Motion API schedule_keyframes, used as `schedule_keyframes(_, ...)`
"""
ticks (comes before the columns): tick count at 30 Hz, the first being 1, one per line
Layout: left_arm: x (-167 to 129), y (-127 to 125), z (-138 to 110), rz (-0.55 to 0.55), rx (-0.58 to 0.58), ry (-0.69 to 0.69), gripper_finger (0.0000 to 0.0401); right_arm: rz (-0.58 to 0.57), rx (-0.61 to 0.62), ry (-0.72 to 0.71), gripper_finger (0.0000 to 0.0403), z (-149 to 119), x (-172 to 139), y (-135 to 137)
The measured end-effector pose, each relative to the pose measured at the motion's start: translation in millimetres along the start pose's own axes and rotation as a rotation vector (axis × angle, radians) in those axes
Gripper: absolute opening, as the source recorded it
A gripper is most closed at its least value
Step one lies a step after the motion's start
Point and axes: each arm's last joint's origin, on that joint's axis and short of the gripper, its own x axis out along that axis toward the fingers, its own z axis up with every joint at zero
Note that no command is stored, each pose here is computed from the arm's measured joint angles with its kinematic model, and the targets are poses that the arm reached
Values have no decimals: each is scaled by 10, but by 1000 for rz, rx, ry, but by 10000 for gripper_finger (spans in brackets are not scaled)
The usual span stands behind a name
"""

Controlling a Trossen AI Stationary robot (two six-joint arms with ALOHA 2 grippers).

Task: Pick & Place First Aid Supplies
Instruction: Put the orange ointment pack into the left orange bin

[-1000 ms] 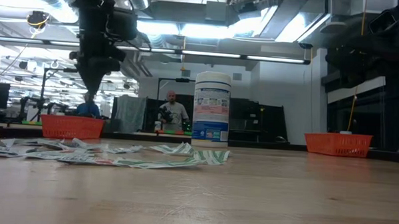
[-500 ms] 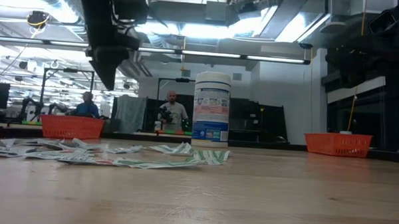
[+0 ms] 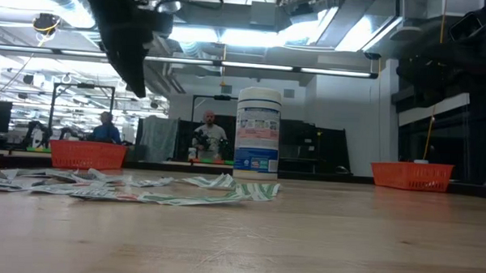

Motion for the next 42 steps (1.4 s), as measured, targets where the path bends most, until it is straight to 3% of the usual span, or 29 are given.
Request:
schedule_keyframes(10, -252, -457, -270, -193, 17, 20, 105, 0, 0, 0, 245, 1, 0, 0)
schedule_keyframes(19, -366, -658, -509, -241, 9, 37, 104, 0, 0, 0, 245, 0, 0, 0)
schedule_keyframes(32, 7, -680, -1029, -160, 76, 123, 99, 0, 0, 0, 245, 0, 0, 0)
schedule_keyframes(38, 173, -721, -1088, -217, 45, 69, 94, 0, 0, 0, 245, 0, 0, 0)
schedule_keyframes(42, 257, -701, -1070, -181, 15, 61, 90, 0, 0, 0, 245, 0, 0, 0)
